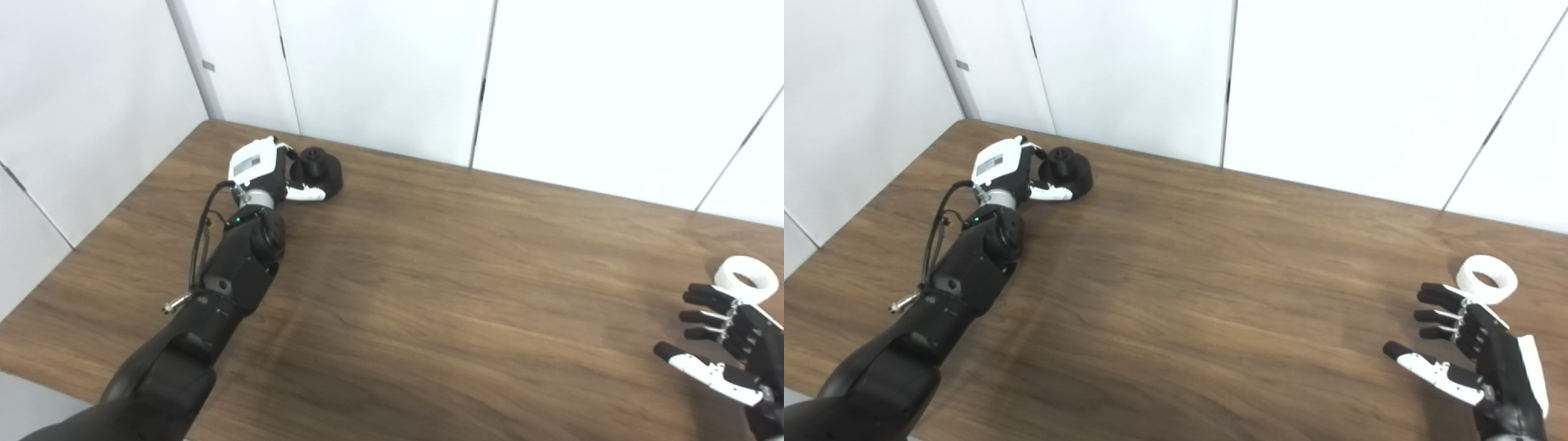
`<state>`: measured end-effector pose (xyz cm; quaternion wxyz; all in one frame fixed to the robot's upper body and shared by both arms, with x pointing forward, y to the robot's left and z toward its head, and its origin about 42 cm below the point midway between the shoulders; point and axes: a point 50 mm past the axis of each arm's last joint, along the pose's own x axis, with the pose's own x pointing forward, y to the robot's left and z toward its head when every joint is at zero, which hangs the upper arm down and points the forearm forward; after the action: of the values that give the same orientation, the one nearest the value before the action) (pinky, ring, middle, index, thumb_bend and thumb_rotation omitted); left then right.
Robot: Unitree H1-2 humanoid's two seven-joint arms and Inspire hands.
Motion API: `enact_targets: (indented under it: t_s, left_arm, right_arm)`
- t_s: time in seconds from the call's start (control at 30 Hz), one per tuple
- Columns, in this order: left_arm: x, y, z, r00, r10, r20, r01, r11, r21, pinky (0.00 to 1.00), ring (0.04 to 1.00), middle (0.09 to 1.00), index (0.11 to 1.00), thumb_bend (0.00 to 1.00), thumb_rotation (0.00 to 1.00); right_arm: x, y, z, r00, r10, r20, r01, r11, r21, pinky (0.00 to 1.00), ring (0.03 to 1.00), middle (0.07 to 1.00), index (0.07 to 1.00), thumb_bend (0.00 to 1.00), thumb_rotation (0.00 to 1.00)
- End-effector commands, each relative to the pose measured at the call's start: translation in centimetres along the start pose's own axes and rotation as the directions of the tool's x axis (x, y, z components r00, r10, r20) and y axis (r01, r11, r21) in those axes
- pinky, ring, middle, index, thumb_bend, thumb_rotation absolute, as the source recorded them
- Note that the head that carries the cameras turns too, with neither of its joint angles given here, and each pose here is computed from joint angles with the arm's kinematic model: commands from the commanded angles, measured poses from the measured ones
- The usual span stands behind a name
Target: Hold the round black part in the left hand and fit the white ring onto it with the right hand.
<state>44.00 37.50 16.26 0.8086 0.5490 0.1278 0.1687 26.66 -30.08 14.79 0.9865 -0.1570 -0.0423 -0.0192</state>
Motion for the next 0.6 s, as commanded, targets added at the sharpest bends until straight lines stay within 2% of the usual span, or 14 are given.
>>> enact_targets:
  t_s: [0.0, 0.2, 0.47, 0.57]
  left_arm:
    - [1.7, 3.2, 2.2, 0.993, 0.100, 0.060, -0.099, 0.995, -0.019, 0.89, 1.000, 0.970, 0.761, 1.00, 0.42]
    - [2.4, 2.7, 2.5, 0.994, 0.087, 0.061, -0.086, 0.996, -0.025, 0.90, 1.000, 0.968, 0.764, 1.00, 0.44]
    - [3.1, 1.9, 2.8, 0.994, 0.085, 0.073, -0.078, 0.993, -0.094, 0.91, 0.977, 0.923, 0.717, 1.00, 0.36]
    - [3.1, 1.5, 2.9, 0.992, 0.100, 0.083, -0.088, 0.987, -0.131, 0.87, 0.951, 0.898, 0.676, 1.00, 0.33]
  right_arm:
    - [0.6, -0.6, 1.6, 0.997, -0.029, 0.070, 0.029, 1.000, -0.004, 0.57, 0.649, 0.719, 0.701, 0.66, 0.00]
    - [0.5, -0.6, 1.7, 0.997, -0.027, 0.076, 0.027, 1.000, -0.007, 0.56, 0.655, 0.721, 0.696, 0.66, 0.00]
    - [0.0, -0.8, 1.8, 0.997, -0.030, 0.072, 0.031, 0.999, -0.011, 0.55, 0.650, 0.720, 0.693, 0.66, 0.00]
    - [-0.1, -0.9, 1.9, 0.997, -0.030, 0.074, 0.032, 0.999, -0.018, 0.55, 0.644, 0.720, 0.692, 0.66, 0.01]
